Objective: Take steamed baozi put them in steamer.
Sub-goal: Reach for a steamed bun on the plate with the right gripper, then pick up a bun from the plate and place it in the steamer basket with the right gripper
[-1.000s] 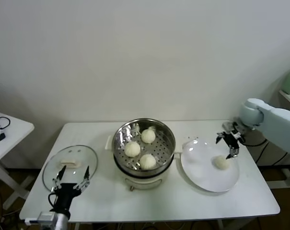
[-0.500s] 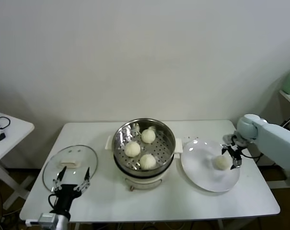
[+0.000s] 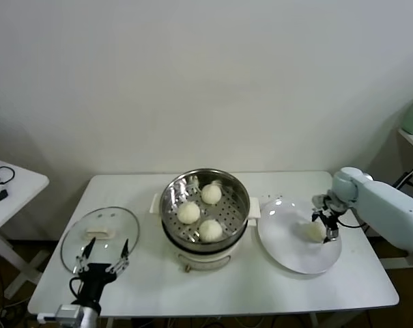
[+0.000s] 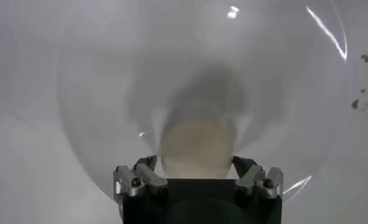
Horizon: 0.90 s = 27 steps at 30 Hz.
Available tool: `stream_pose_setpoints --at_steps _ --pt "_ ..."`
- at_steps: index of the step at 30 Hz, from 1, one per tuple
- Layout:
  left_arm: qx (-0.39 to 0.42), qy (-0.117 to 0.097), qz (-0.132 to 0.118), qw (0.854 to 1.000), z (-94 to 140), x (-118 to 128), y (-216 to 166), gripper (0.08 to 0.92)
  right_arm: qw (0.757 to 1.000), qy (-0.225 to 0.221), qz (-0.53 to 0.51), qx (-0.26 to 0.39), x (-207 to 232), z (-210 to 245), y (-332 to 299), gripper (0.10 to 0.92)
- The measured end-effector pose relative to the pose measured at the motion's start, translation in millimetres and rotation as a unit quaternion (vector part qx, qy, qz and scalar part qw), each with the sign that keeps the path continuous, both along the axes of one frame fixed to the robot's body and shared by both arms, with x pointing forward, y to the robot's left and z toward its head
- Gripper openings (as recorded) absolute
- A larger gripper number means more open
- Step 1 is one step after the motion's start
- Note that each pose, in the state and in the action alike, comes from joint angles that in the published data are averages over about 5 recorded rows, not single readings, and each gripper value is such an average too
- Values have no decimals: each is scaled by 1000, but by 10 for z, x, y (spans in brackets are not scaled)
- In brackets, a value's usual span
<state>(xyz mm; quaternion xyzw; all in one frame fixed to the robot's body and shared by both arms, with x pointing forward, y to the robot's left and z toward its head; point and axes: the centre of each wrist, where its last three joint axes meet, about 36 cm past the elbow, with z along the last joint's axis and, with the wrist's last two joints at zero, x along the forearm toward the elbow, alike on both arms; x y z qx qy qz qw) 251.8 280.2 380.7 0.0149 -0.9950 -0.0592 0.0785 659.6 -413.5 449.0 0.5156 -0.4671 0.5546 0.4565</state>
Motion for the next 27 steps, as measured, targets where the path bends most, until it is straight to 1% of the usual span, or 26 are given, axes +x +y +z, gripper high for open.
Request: stream_pose_setpoints --at_steps 7,14,20,27 --pt "2 0 0 1000 -1 -5 1 823 1000 1 -2 2 22 -34 22 818" --pt "3 1 0 1000 -4 -15 6 823 1000 2 -5 3 30 -20 5 710" --pt "4 1 1 1000 -3 -16 3 823 1000 0 -10 6 30 19 -16 667" --pt "3 -2 0 1000 15 -18 -6 823 999 -10 -36 35 65 204 5 662"
